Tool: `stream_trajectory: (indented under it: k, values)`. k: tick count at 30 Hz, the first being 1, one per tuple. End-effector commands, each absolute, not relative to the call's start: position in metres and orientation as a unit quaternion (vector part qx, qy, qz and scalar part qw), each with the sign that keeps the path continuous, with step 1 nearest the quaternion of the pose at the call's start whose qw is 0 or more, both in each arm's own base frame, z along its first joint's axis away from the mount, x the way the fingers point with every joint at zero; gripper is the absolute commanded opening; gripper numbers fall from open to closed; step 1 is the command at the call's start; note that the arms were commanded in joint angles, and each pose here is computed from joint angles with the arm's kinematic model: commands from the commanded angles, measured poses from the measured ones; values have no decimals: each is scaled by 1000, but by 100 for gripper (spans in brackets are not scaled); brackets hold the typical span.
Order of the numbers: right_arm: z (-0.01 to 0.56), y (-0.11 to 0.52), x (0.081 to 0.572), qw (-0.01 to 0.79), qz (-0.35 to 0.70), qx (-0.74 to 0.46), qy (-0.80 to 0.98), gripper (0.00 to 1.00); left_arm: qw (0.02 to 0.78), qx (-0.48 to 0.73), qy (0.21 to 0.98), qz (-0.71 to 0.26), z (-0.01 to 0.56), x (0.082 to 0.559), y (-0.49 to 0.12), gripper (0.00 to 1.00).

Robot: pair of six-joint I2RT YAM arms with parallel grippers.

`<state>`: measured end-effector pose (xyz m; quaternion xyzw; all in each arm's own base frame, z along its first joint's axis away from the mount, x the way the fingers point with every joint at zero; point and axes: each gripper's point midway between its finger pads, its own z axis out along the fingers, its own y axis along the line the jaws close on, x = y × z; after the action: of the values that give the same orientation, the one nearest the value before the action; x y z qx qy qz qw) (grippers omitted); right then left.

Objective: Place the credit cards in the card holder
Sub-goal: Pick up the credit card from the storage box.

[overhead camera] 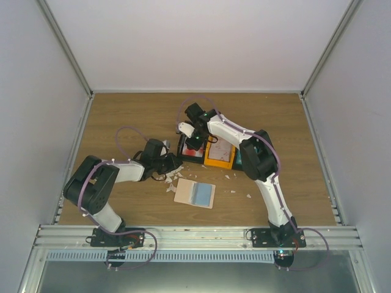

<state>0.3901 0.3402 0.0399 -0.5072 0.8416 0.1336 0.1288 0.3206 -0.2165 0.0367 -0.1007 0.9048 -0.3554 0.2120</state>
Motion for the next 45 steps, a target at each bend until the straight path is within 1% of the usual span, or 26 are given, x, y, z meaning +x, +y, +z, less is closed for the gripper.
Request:
stream_trajectory:
  k: [1,11,22,25,28,31,37,42,45]
  values:
    - [65,344,367,119,176,-514,831,12,246,-83,897,-357,45,336,-219,19]
    - [79,344,351,116,204,-521,820,11,247,-77,898,-357,44,337,-220,19]
    - [82,340,331,101,225,-524,815,15,245,-71,896,-362,47,339,-223,19]
    - [83,342,331,103,227,-525,814,19,246,-68,896,-364,48,339,-224,19]
    - [77,340,335,105,208,-524,819,26,245,-66,896,-365,49,338,-224,19]
    - [73,341,336,105,204,-524,820,28,246,-65,895,-367,50,338,-225,19]
    - [67,343,337,104,202,-525,820,28,244,-62,895,-368,51,337,-226,19]
    - [75,346,340,119,202,-524,819,16,245,-61,895,-368,52,336,-225,19]
    - [86,347,342,134,203,-525,815,12,246,-60,895,-368,52,336,-225,19]
